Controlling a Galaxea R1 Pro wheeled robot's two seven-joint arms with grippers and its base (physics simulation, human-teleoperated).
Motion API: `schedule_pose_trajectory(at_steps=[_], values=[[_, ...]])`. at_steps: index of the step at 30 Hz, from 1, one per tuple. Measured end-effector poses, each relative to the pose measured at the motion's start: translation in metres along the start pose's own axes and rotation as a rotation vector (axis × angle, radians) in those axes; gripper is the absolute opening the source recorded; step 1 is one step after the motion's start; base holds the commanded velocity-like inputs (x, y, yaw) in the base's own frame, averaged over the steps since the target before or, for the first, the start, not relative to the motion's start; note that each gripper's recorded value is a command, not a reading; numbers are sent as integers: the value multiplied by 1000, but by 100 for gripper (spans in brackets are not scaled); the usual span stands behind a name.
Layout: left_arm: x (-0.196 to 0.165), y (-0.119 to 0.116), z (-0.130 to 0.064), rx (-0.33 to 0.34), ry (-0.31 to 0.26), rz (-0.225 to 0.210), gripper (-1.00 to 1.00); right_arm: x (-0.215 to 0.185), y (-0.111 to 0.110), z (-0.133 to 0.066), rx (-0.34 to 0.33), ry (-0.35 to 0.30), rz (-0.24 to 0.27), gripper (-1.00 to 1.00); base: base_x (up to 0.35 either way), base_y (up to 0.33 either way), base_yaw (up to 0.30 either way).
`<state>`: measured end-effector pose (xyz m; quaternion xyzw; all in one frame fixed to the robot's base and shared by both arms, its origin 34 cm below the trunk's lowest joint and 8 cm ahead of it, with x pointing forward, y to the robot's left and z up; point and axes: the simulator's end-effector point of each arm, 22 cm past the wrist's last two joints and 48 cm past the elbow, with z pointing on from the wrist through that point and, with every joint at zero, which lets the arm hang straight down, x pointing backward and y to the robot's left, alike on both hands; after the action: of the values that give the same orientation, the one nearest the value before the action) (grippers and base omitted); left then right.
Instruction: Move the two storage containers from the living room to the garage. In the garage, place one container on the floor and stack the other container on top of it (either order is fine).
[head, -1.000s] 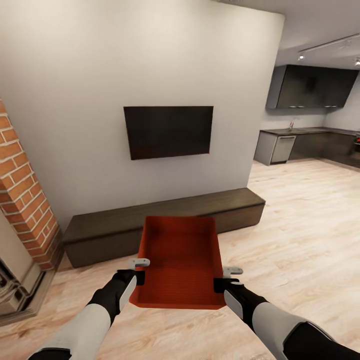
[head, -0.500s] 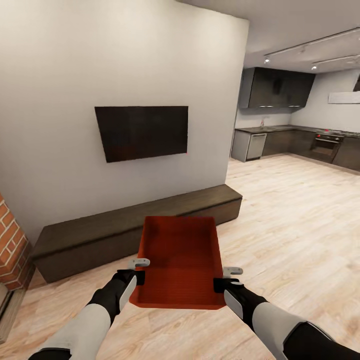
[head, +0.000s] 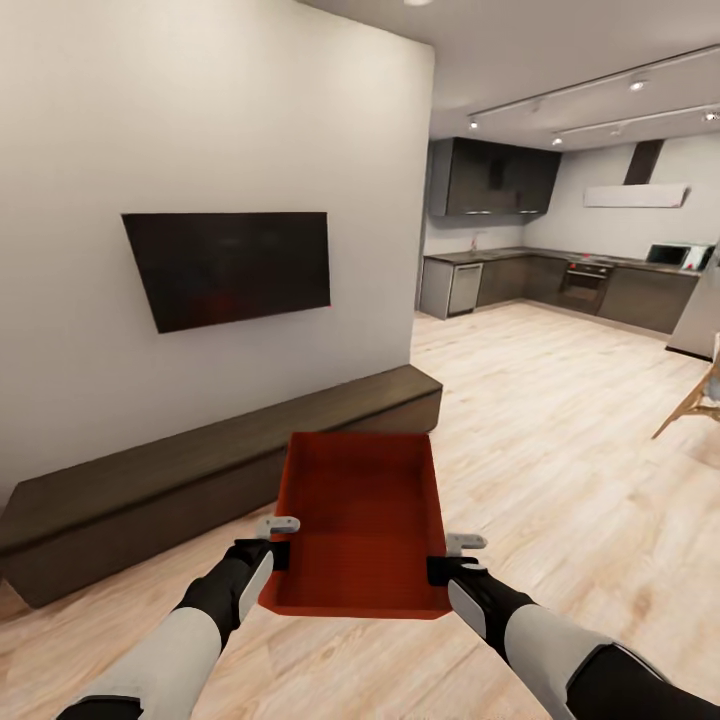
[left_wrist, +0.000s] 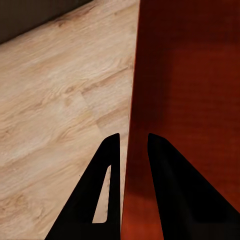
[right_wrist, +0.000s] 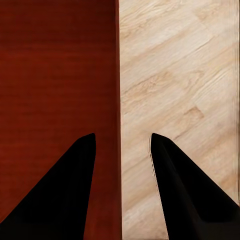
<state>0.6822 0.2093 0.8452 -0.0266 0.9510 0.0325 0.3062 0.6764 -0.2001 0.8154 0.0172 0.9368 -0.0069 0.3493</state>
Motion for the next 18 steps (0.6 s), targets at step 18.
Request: schedule_pose_trajectory(at_steps=[18], values=[[0,0,0,0,0,0,-100,0,0,0,0,0,0,-100,0,0,-286]])
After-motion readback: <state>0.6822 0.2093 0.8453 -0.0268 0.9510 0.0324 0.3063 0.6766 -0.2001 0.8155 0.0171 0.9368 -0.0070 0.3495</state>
